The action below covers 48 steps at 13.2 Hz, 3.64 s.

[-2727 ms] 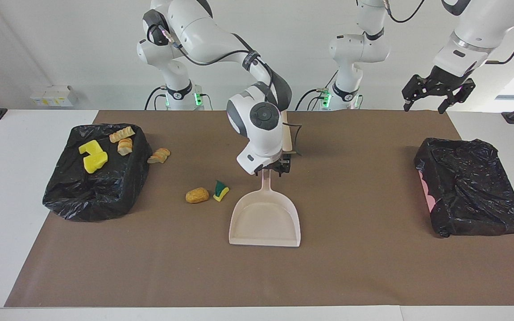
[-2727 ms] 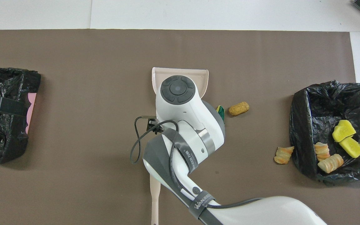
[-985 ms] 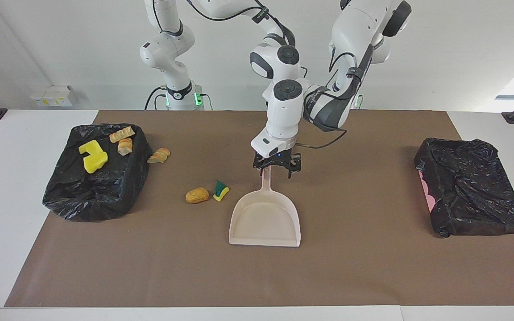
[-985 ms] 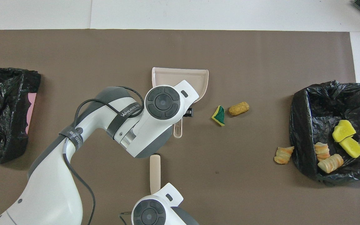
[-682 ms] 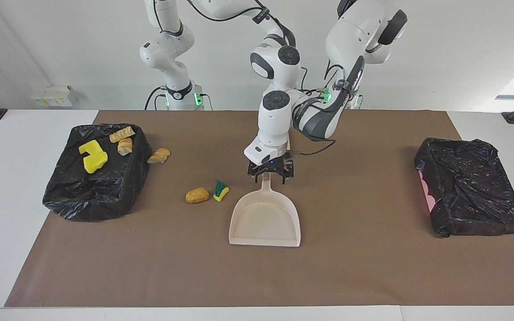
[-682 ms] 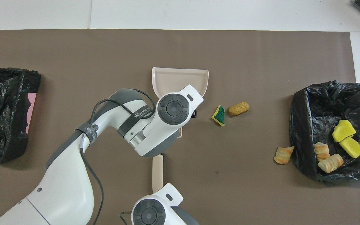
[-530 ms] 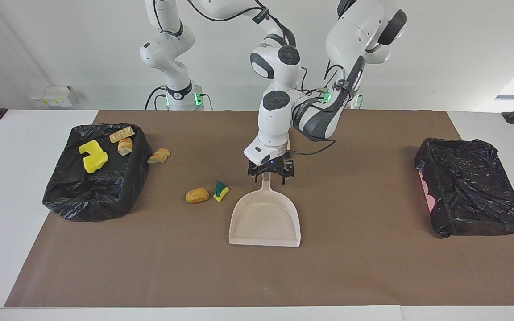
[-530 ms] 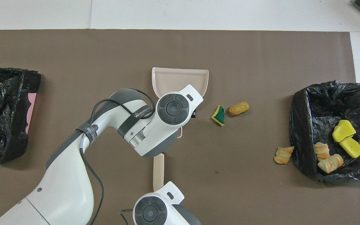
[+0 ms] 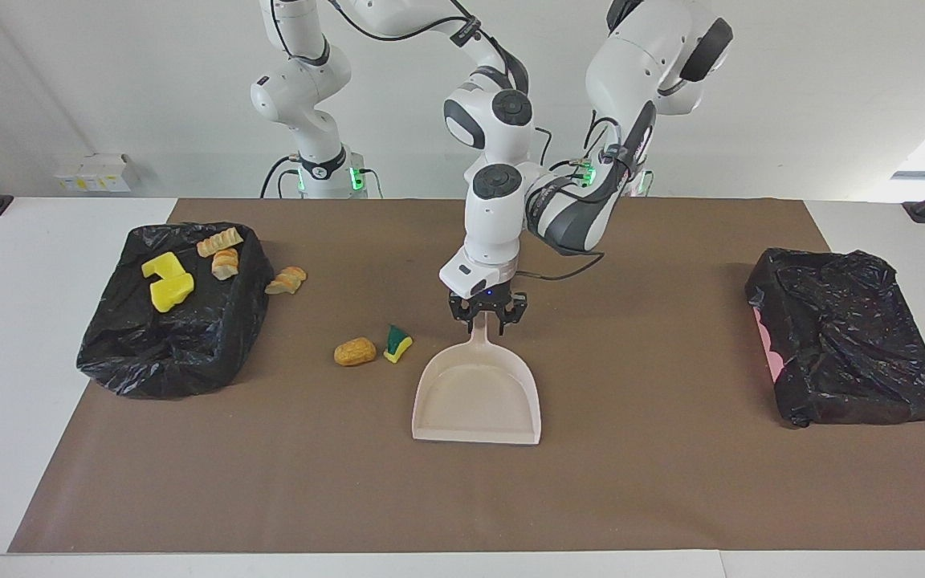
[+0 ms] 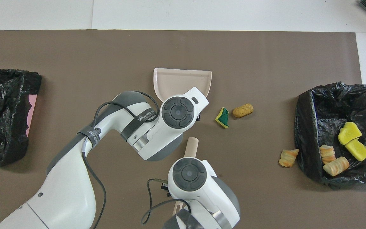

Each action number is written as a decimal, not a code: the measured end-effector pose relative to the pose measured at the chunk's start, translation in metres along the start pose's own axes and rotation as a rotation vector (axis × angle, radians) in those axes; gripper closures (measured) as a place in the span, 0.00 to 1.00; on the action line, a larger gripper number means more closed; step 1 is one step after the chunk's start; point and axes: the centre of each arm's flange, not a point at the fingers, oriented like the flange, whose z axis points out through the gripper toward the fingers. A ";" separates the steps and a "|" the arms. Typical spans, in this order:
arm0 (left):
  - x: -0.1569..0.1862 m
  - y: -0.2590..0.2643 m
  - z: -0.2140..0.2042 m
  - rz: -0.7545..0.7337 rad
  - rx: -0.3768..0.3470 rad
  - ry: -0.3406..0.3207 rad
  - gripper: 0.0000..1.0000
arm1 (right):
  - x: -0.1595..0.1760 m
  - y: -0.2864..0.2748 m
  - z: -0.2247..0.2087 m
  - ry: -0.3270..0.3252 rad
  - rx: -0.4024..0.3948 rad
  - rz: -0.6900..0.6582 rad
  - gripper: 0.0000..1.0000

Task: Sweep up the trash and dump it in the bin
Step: 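Lower the dustpan with the left gripper while the right gripper grasps the brush, then sweep the bread crusts from beside the bag toward the dustpan with the right gripper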

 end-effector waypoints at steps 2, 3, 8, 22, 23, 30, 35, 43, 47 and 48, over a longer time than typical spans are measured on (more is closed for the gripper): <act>0.006 -0.010 -0.008 0.033 0.012 0.007 0.69 | 0.026 0.038 -0.035 -0.026 0.000 0.018 0.74; 0.011 -0.022 -0.016 0.080 0.033 0.001 0.69 | 0.038 0.058 -0.048 -0.043 -0.004 0.016 0.74; 0.017 -0.062 -0.046 0.418 0.113 -0.064 0.69 | 0.103 0.151 -0.058 -0.079 -0.154 0.108 0.74; 0.003 -0.102 -0.035 1.315 0.034 -0.197 0.69 | 0.071 0.289 0.015 -0.083 -0.210 0.240 0.74; -0.001 -0.102 -0.033 1.338 0.036 -0.189 0.69 | 0.075 0.287 0.013 -0.057 -0.184 0.222 0.74; -0.010 -0.102 -0.032 1.365 0.046 -0.176 0.69 | 0.107 0.248 -0.012 -0.028 -0.071 0.142 0.74; -0.013 -0.102 -0.033 1.368 0.052 -0.168 0.69 | 0.115 0.238 -0.045 -0.131 -0.147 0.127 0.74; -0.027 -0.104 -0.023 1.378 0.057 -0.171 0.69 | 0.135 0.288 -0.030 -0.067 -0.157 0.174 0.74; -0.032 -0.105 -0.019 1.355 0.057 -0.177 0.69 | 0.137 0.288 -0.007 -0.039 -0.148 0.152 0.74; -0.034 -0.105 -0.018 1.341 0.057 -0.182 0.69 | 0.139 0.285 -0.003 -0.032 -0.147 0.143 0.74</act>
